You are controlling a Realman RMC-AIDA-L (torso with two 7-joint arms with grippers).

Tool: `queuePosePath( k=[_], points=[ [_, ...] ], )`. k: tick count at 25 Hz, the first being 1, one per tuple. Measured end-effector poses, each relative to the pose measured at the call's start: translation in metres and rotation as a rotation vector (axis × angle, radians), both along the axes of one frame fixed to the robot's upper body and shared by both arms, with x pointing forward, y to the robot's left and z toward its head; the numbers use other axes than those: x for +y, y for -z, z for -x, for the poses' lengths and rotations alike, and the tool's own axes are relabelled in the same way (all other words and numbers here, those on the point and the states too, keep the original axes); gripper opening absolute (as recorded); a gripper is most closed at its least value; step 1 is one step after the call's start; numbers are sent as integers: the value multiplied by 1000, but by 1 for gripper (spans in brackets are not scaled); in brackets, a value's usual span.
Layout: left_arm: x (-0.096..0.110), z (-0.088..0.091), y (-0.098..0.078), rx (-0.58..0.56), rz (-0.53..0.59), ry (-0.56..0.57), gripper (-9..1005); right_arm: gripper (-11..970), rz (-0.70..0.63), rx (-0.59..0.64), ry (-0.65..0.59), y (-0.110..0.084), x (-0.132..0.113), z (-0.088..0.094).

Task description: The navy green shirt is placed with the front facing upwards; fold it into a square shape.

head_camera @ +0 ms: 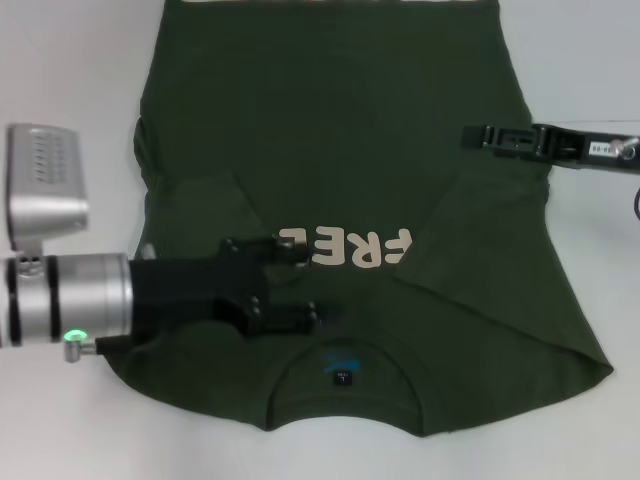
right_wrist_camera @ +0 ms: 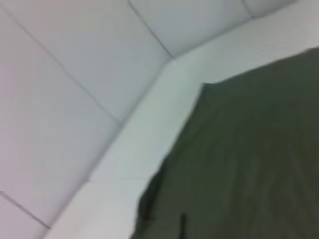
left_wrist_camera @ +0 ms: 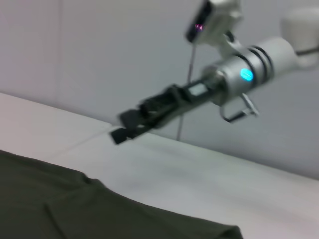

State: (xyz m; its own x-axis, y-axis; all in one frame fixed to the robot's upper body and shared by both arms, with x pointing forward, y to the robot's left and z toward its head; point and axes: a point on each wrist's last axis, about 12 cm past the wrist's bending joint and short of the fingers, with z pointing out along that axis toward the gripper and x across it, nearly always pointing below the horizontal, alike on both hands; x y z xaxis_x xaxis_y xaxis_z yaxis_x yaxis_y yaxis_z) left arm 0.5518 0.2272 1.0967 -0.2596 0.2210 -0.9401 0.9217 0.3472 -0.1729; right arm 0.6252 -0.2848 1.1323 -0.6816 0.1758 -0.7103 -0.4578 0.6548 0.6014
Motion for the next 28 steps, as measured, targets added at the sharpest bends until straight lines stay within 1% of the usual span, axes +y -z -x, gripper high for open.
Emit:
queuePosePath(
  k=[2,3,6,9,13,17,19,22,23,25,28],
  points=[
    [11,1,1,20,25,-60,830,710,-24,-35,-24,4,1,8],
    [11,1,1,20,25,-60,830,731,-35,-52,-36,6,2,12],
    [25,3,3,52,35,-137,830,794,-48,-76,-61,15,7,22],
    [38,6,6,74,31,-199,830,916,-45,-84,-81,22,16,27],
    [58,13,9,115,24,-303,830,914,-46,-83,-98,27,25,28],
    [82,22,15,198,28,-423,831,912,-52,-86,-93,26,30,25],
    [91,27,17,224,37,-465,831,911,-53,-87,-92,25,32,24],
    [111,41,23,285,51,-560,831,909,-54,-92,-90,24,32,22],
    [111,41,23,285,51,-560,831,909,-52,-93,-88,23,32,21],
    [116,47,27,310,47,-585,831,907,-48,-95,-85,23,33,20],
    [119,52,30,334,36,-599,831,907,-44,-95,-83,23,34,19]
  ],
)
